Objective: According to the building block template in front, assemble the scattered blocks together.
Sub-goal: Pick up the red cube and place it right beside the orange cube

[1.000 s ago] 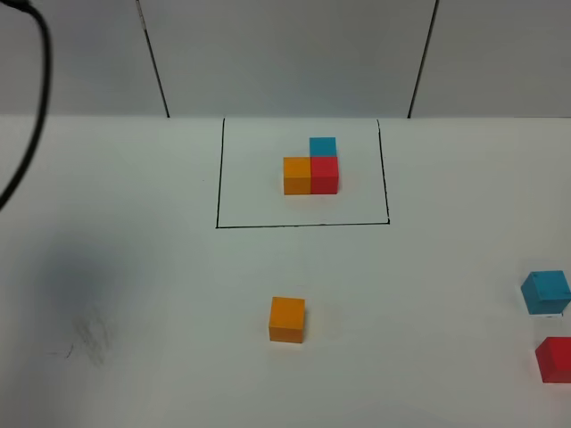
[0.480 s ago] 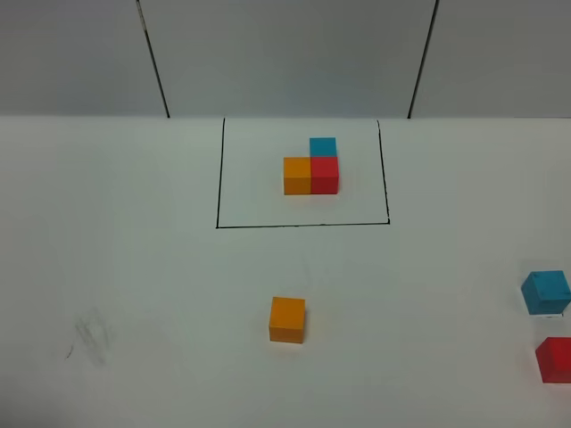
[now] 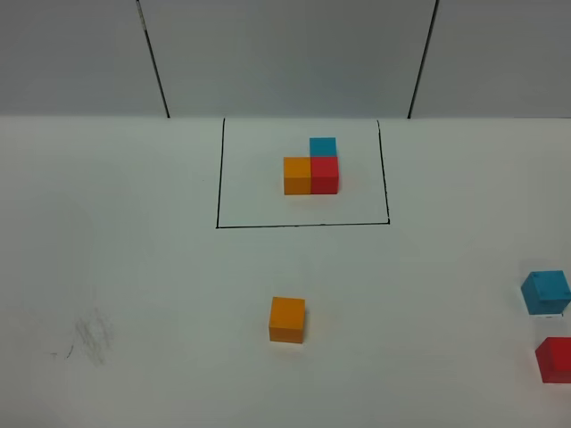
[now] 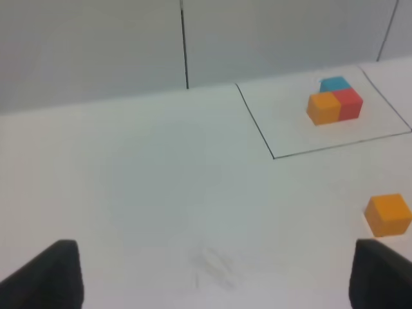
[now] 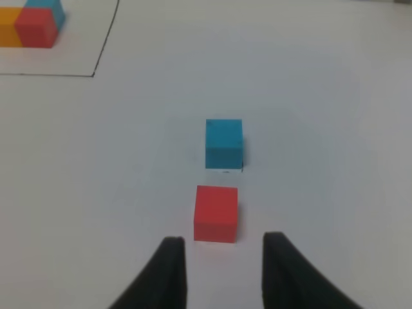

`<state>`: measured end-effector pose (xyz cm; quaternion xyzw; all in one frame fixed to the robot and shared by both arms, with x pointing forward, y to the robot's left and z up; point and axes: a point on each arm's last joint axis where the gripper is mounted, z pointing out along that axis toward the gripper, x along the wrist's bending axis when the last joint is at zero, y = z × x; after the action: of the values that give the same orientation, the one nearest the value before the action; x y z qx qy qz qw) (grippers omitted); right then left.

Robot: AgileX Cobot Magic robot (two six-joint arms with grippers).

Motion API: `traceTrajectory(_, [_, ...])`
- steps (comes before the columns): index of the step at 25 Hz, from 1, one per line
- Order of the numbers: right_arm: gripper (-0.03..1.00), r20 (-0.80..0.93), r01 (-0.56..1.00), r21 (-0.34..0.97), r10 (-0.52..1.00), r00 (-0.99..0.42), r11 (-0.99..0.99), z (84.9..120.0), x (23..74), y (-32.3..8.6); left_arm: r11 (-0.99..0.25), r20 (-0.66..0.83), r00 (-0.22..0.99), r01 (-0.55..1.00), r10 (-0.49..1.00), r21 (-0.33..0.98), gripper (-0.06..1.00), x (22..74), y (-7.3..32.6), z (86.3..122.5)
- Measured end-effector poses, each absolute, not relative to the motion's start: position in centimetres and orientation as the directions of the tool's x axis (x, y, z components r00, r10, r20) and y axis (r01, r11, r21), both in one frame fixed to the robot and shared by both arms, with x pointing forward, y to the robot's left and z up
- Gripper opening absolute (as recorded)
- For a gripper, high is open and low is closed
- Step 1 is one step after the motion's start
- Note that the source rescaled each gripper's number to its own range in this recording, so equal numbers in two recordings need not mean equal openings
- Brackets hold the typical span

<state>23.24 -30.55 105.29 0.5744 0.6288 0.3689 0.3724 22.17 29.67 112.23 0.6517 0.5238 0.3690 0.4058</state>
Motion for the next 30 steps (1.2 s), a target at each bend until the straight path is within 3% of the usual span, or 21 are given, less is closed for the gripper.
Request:
traceTrajectory(7, [0.0, -0.045, 0.448, 0.892, 0.997, -0.063, 0.068, 105.3, 23.2, -30.5, -0.117, 0.059, 0.142, 0.443, 0.988, 0.889, 0.8, 22.8, 30.0, 106.2])
traceTrajectory(17, [0.0, -0.045, 0.448, 0.892, 0.997, -0.063, 0.068, 105.3, 23.2, -30.5, -0.004, -0.032, 0.063, 0.509, 0.997, 0.861, 0.76, 22.6, 30.2, 105.2])
traceTrajectory(30, [0.0, -0.045, 0.448, 0.892, 0.997, -0.063, 0.068, 105.3, 23.2, -30.5, 0.04, -0.066, 0.029, 0.543, 0.997, 0.839, 0.49, 22.7, 30.3, 104.5])
